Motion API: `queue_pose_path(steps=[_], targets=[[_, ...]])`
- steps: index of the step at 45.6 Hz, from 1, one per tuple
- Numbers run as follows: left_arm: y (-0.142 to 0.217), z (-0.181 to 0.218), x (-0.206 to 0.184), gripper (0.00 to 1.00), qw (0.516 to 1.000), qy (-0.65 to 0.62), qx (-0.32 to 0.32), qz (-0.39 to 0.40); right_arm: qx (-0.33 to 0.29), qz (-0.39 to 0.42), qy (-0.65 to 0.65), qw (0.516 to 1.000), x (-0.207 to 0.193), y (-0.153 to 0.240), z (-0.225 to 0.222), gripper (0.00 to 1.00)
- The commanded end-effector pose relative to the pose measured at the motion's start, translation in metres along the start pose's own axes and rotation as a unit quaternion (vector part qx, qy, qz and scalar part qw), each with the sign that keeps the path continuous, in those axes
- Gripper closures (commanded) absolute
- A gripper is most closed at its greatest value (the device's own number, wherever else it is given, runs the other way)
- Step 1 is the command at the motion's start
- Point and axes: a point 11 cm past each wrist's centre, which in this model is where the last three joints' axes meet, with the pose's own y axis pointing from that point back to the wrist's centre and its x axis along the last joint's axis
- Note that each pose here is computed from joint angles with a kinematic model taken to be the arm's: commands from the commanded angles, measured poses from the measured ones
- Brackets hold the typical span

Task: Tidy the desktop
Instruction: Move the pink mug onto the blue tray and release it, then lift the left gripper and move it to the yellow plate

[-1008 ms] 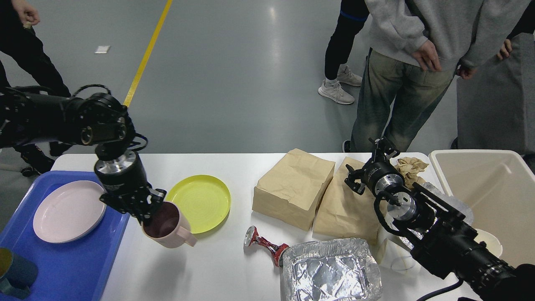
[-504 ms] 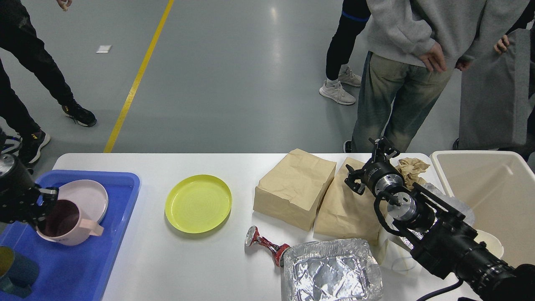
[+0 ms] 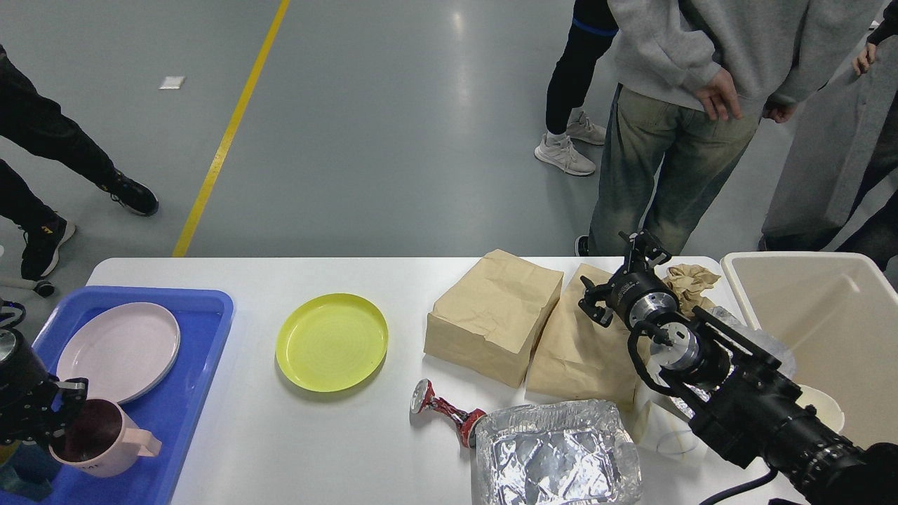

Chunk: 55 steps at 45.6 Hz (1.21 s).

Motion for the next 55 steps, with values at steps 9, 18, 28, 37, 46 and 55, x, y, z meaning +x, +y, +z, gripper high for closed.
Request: queue_pose_path(steps=[9,18,28,37,46,55], targets=[[-0.008,0.008,-0.003,0.83,1.000,-0.008,-0.001,-0.009,0.000,0.000,0.000,1.000,0.000,0.000,0.000,0.00],[-0.005,0.009,-0.002,0.36,1.000,-0.009,-0.001,-0.005,0.000,0.000,0.000,1.000,0.000,0.000,0.000,0.00],[0.020,0.019,0.011,0.18,1.000,-0.017,-0.009,0.024,0.000,0.000,0.000,1.000,0.000,0.000,0.000,0.00],[0.050,0.055,0.023,0.16,0.997,-0.054,-0.017,0.056,0.000,0.000,0.000,1.000,0.000,0.000,0.000,0.00],[0.087,0.098,0.029,0.13,0.991,-0.099,-0.024,0.092,0.000,0.000,0.000,1.000,0.000,0.000,0.000,0.00],[0.136,0.125,0.013,0.12,0.983,-0.146,-0.001,0.109,0.000,0.000,0.000,1.000,0.000,0.000,0.000,0.00]])
